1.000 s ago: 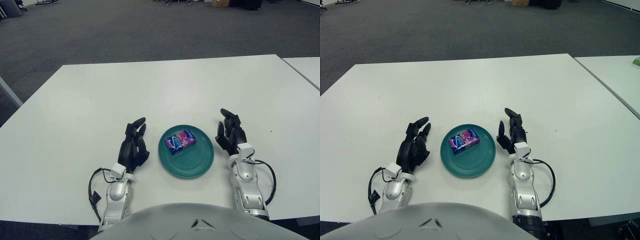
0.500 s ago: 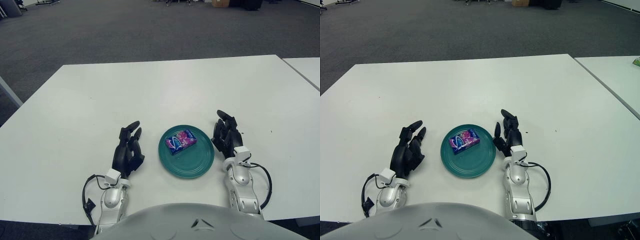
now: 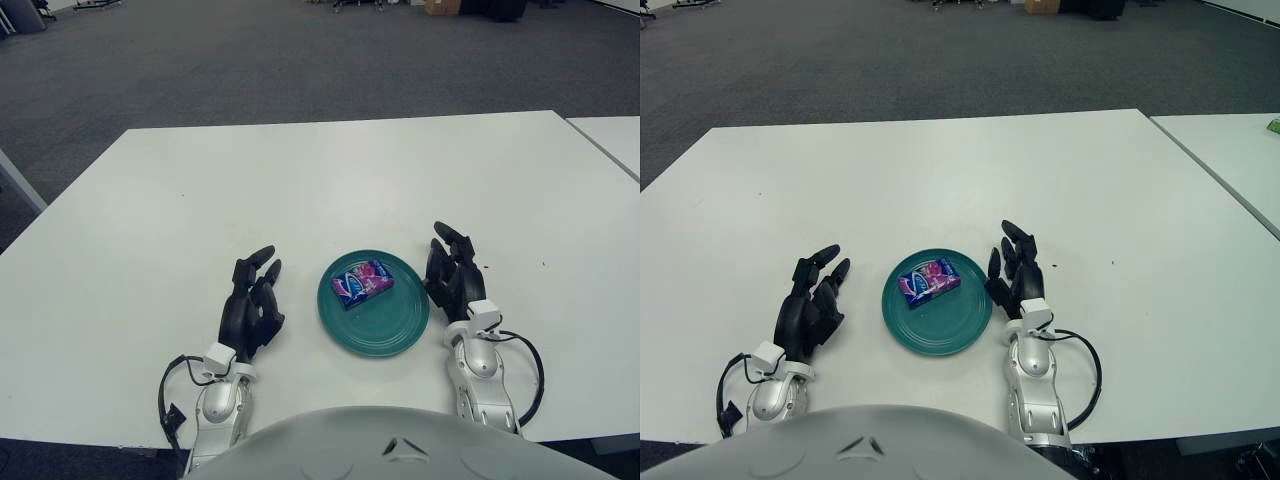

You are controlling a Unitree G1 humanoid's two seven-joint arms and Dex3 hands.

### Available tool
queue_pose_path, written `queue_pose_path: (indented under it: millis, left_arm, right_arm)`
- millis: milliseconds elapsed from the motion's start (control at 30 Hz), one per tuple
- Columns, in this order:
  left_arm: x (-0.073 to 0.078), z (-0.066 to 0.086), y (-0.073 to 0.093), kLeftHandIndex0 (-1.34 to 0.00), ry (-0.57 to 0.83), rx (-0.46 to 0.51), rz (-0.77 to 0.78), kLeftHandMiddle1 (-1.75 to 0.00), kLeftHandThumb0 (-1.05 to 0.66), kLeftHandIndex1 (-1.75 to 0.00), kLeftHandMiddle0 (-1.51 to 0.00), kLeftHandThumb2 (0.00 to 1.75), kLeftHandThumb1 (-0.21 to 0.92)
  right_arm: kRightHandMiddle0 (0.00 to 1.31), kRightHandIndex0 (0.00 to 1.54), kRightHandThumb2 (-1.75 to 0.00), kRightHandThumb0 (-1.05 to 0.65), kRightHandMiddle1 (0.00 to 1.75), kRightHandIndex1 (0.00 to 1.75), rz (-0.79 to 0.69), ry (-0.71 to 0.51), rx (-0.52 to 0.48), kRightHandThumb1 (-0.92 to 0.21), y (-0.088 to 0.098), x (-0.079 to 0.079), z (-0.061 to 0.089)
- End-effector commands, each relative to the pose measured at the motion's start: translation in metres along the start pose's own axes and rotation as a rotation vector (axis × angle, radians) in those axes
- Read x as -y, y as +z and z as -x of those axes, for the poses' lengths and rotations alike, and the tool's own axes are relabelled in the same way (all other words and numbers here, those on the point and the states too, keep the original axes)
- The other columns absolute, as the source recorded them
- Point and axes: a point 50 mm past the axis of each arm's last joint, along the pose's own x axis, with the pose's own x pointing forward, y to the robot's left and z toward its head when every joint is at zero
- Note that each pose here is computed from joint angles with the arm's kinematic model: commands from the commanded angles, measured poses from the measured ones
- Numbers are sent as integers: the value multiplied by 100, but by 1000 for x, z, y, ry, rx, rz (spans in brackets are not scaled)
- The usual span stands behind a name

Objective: Put the gum into the plate.

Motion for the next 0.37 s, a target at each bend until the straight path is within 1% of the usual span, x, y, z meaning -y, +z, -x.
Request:
queue_pose_path:
  millis: [0,200,333]
  left_arm:
    - [-6,7,-9,-7,5,-59,-14,-14,-80,-105,-48,90,92]
    - [-5,7,-8,-8,-4,-57,-2,-15,-80,-106,-49,89,92]
    - [-4,6,-7,-12,-10,-56,15,-16,-80,-108,-50,87,92]
  right_arm:
    - [0,34,-82,-76,75,4,-10,-13,-142,-92,-27,-2,17]
    - [0,34,-81,-77,76,3,-9,-7,-128,-92,-29,-1,22]
    - [0,34,-80,-78,77,3,-6,-2,-123,-92,-30,-1,24]
